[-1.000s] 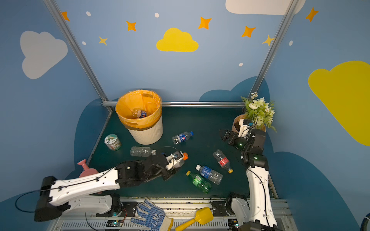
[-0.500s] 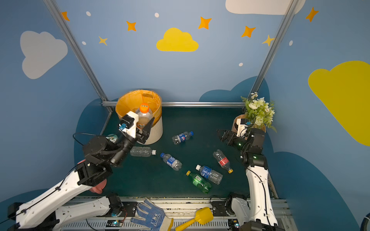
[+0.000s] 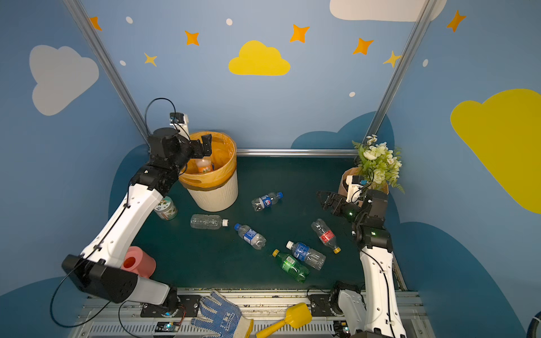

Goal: Throw the plastic bottles in the bin
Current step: Throw the plastic bottle into the trash bin, then pick up the plastic bottle from the bottom-center of the table.

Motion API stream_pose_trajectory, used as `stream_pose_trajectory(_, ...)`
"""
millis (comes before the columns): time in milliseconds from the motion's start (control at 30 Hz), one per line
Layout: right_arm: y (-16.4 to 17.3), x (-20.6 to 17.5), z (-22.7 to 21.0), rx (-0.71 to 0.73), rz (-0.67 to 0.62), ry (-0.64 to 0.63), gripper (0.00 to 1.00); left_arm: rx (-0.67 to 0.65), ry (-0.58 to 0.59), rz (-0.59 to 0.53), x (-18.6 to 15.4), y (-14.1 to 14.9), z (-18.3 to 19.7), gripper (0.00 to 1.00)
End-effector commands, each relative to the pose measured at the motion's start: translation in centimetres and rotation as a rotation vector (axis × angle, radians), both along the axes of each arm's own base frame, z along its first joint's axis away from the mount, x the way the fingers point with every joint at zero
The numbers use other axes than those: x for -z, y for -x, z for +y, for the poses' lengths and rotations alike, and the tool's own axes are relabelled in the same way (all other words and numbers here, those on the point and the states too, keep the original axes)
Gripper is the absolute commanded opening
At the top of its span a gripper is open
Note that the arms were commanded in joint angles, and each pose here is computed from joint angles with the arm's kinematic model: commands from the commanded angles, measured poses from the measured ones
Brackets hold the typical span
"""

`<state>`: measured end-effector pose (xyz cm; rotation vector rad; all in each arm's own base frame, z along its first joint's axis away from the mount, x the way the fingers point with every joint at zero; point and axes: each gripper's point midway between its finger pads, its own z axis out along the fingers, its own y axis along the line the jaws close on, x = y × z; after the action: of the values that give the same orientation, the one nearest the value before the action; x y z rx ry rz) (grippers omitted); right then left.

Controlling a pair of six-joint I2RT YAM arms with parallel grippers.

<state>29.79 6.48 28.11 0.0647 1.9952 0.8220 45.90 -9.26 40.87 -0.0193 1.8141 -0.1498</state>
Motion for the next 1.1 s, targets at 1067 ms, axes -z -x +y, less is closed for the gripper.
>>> stream_pose_trajectory(1067, 0.0, 2.6, -2.2, 0.144, 0.139, 0.141, 0.95, 0.793, -0.409, -0.085, 7.2, 25.1, -22.3, 1.00)
